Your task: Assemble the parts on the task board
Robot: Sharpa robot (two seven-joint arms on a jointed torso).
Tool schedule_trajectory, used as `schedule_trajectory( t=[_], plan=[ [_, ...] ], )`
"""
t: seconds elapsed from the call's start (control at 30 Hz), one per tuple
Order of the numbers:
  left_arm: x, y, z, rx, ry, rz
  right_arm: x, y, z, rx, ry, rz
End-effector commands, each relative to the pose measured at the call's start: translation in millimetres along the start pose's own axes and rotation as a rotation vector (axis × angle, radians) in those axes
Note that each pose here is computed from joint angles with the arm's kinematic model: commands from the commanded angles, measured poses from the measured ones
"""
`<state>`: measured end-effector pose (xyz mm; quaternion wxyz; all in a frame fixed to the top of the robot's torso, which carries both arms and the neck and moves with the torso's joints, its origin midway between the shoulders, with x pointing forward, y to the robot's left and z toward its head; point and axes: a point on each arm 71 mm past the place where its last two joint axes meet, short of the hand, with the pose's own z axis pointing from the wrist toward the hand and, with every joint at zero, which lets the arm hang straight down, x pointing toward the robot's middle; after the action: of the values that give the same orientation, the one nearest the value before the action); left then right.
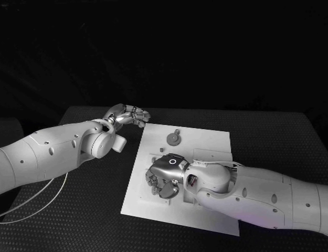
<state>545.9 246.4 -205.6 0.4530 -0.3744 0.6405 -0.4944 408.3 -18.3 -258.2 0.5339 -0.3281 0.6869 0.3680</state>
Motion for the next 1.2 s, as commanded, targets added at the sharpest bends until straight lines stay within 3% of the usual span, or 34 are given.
schedule_trajectory(
  t=[0.03,1.2],
  plan=[
    [2.0,-1.8,0.7,0.011,0.012,-0.008,2.1,-0.4,0.8,0.002,0.010,-0.027],
    [2.2,-1.8,0.5,0.011,0.013,-0.008,8.8,-5.8,-3.6,0.017,0.053,-0.036]
  ],
)
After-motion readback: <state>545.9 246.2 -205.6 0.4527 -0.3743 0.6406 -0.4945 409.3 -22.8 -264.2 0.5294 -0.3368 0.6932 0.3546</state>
